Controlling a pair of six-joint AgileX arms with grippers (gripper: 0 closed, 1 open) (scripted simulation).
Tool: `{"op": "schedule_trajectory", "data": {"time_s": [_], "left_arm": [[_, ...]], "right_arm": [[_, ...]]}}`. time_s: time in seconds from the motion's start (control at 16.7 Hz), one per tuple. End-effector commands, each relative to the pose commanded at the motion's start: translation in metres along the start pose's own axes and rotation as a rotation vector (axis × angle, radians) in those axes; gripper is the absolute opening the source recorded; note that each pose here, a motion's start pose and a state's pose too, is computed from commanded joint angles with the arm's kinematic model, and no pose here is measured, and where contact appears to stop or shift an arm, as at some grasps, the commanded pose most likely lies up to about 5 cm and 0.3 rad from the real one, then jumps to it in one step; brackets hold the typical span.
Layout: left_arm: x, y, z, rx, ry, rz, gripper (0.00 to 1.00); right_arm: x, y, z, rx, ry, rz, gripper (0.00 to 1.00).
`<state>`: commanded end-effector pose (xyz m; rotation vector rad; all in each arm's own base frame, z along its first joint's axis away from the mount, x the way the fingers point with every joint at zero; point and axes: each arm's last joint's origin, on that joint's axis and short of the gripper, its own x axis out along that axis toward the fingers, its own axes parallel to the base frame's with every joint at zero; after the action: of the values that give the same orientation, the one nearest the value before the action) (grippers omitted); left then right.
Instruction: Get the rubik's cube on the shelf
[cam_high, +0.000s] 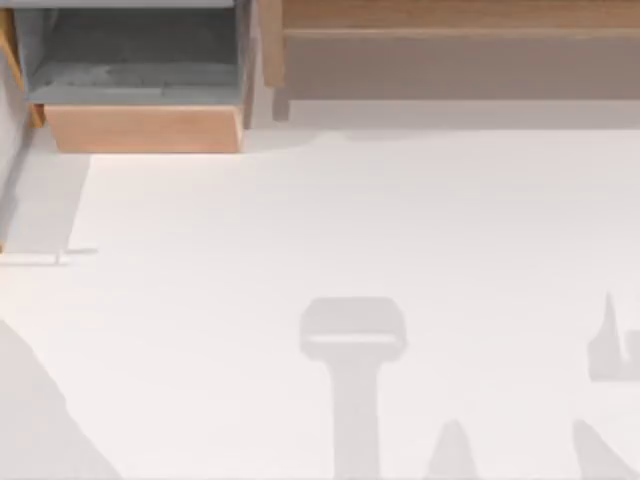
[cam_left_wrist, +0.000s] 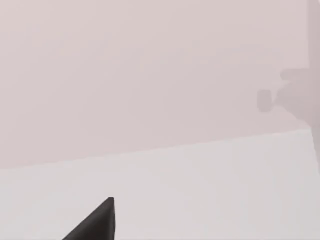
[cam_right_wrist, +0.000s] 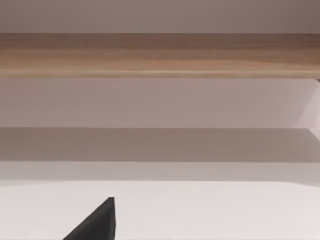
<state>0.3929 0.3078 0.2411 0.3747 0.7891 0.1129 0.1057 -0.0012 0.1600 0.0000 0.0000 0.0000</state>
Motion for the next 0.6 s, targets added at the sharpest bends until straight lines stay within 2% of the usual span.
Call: {"op": "schedule_trajectory", "data": {"time_s": [0.3,0.6], "left_arm": [[0.011,-0.058,0.054,-0.137,0.260,-0.204,1.00],[0.020,-0.112,0.076,-0.178,0.490,-0.315,1.00]], "right_arm": [[0.000,0.000,0.000,0.000,0.000,0.000,1.00],[0.000,0.000,0.000,0.000,0.000,0.000,1.00]]}}
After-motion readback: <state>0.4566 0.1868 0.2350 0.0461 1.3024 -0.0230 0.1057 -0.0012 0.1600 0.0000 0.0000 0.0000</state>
